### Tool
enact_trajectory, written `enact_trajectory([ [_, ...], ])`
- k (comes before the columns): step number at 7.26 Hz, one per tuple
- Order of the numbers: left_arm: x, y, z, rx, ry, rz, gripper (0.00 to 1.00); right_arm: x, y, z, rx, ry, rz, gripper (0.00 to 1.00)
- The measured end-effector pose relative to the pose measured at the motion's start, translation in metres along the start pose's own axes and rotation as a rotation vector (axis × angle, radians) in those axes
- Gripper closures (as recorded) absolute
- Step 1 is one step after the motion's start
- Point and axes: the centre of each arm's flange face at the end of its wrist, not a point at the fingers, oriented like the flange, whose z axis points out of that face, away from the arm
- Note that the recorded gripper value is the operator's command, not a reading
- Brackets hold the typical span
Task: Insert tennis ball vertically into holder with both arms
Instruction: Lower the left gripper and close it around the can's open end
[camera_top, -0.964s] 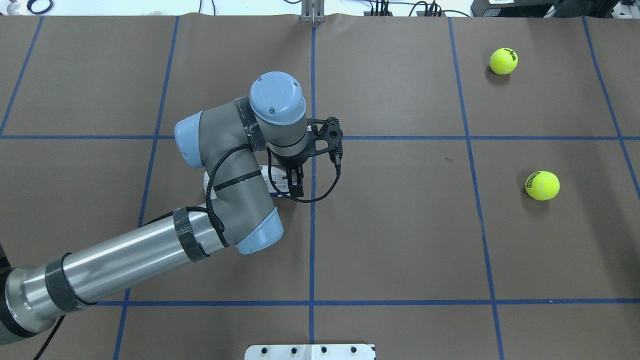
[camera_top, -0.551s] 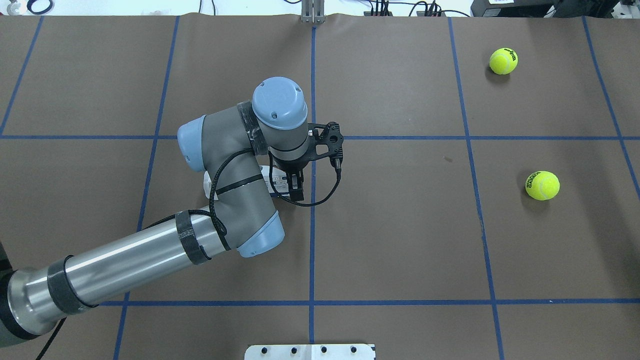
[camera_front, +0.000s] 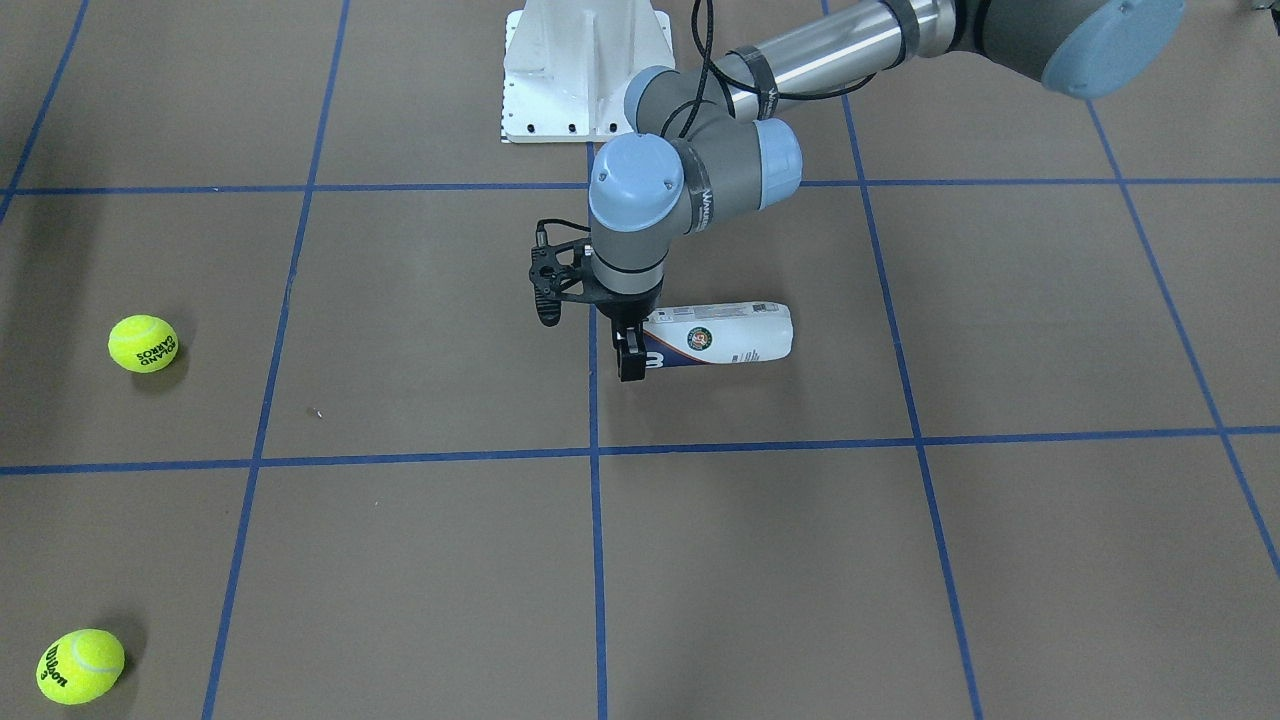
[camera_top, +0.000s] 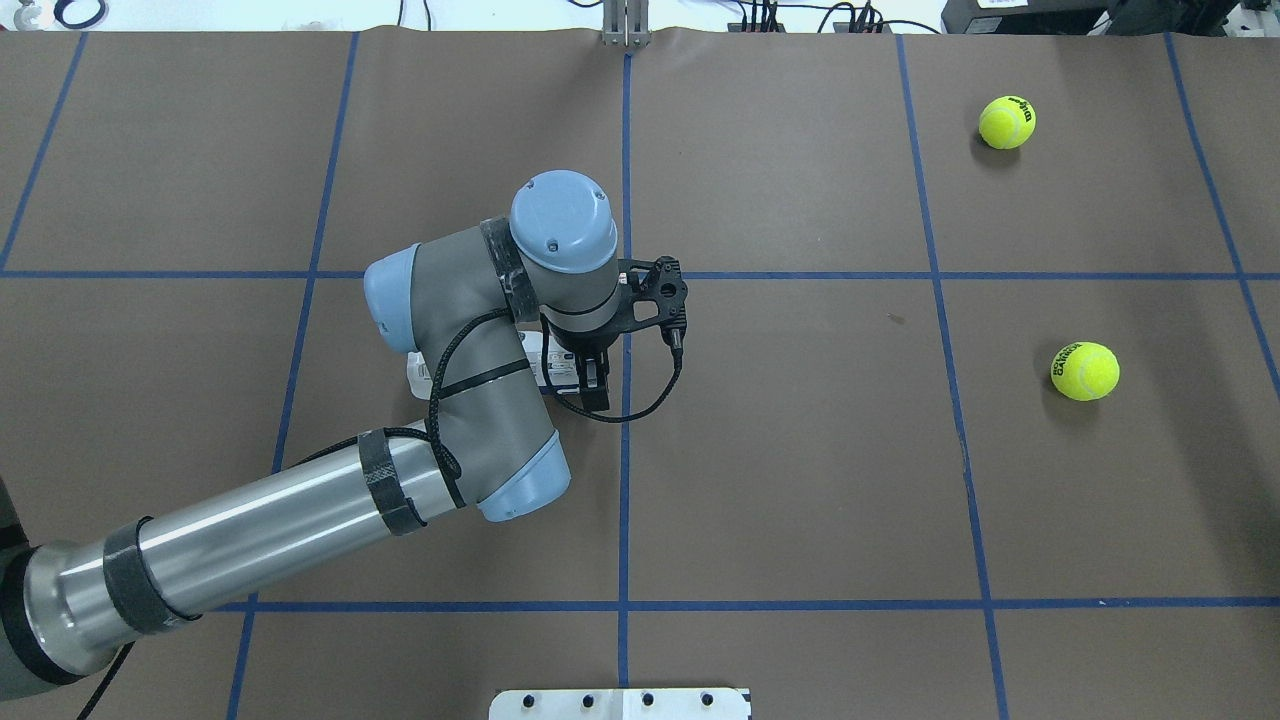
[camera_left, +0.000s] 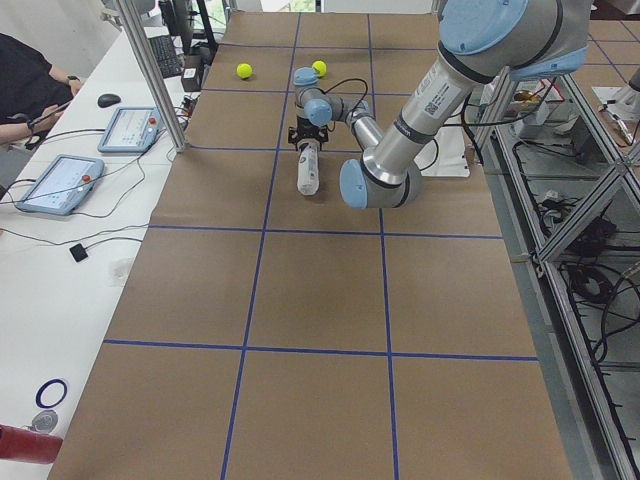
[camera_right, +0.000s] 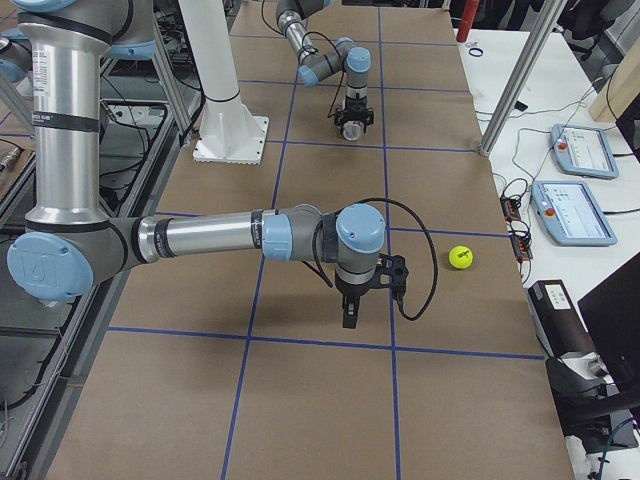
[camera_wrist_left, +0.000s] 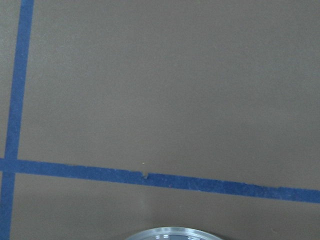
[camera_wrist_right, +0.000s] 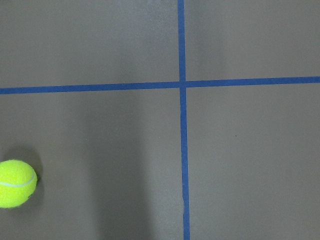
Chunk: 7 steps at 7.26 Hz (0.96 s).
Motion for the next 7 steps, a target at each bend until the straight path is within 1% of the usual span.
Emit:
enact_trajectory([
  [2, 0.0004, -0.0009, 0.0037, 0.009, -0.001, 0.001, 0.02, 0.0001, 0.0, 0.0001, 0.0, 0.0, -0.001, 0.01],
  [3, 0.0006, -0.001, 0.0041, 0.01, -0.001, 0.001, 0.07, 0.0001, 0.0, 0.0, 0.0, 0.0, -0.001, 0.01],
  [4, 0.0006, -0.0009, 0.0043, 0.01, -0.001, 0.001, 0.36, 0.0, 0.0, 0.0, 0.0, 0.0, -0.001, 0.01],
  [5, 0.0006, -0.0008, 0.0044, 0.009, -0.001, 0.0, 0.39, -0.0002, 0.0, 0.0, 0.0, -0.001, -0.001, 0.01],
  [7, 0.0001, -0.0013, 0.0016, 0.013, -0.004, -0.001, 0.39, -0.0011, -0.0002, -0.0009, 0.003, -0.002, -0.002, 0.01],
])
